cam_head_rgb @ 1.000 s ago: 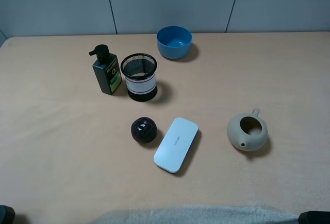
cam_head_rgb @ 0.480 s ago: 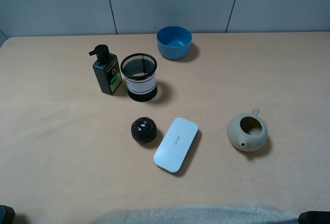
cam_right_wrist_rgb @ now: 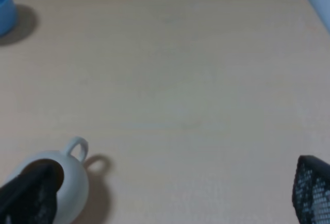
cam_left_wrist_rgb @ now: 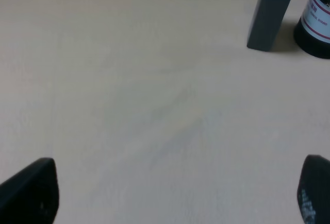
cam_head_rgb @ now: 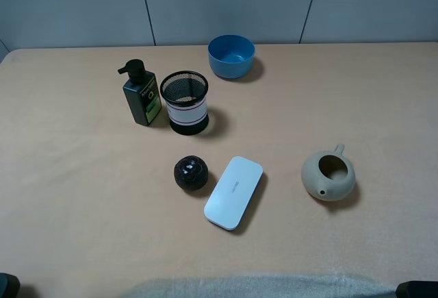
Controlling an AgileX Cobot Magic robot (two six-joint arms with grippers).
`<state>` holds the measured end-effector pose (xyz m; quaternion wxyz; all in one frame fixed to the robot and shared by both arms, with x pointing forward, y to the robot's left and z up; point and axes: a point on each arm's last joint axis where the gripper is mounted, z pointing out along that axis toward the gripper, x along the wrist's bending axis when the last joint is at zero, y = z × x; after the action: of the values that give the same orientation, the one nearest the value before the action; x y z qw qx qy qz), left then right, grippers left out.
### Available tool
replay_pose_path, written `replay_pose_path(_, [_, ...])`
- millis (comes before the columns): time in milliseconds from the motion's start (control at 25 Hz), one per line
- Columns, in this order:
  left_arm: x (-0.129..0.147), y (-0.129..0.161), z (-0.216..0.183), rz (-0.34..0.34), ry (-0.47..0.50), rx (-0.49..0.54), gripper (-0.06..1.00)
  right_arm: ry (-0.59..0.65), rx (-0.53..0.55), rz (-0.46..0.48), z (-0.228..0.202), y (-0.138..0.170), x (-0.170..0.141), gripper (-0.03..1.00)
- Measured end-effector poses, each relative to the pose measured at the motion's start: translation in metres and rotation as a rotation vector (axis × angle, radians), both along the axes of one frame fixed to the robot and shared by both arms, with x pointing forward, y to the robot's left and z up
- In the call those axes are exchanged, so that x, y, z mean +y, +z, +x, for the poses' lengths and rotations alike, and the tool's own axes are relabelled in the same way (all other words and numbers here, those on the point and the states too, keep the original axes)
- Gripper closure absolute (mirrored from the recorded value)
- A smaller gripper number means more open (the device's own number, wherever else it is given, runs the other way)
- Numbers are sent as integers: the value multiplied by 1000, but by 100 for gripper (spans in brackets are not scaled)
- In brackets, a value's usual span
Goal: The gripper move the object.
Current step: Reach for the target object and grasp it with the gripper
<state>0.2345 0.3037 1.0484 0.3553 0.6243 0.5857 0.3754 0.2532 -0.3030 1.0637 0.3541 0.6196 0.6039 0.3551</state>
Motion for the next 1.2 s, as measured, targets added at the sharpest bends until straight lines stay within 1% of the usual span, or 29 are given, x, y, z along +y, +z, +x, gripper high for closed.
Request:
replay_pose_path(200, [0, 0, 0, 0, 0, 0, 1, 28, 99, 1, 25, 16, 4, 27])
replay_pose_path(480, [0, 0, 0, 0, 0, 0, 2, 92, 266, 31, 65, 22, 13, 27])
replay_pose_path(880, [0, 0, 0, 0, 0, 0, 2, 113, 522, 86, 123, 11, 21, 27])
replay_pose_path(1200, [0, 0, 0, 0, 0, 0, 2, 109, 690, 120, 154, -14, 26, 27])
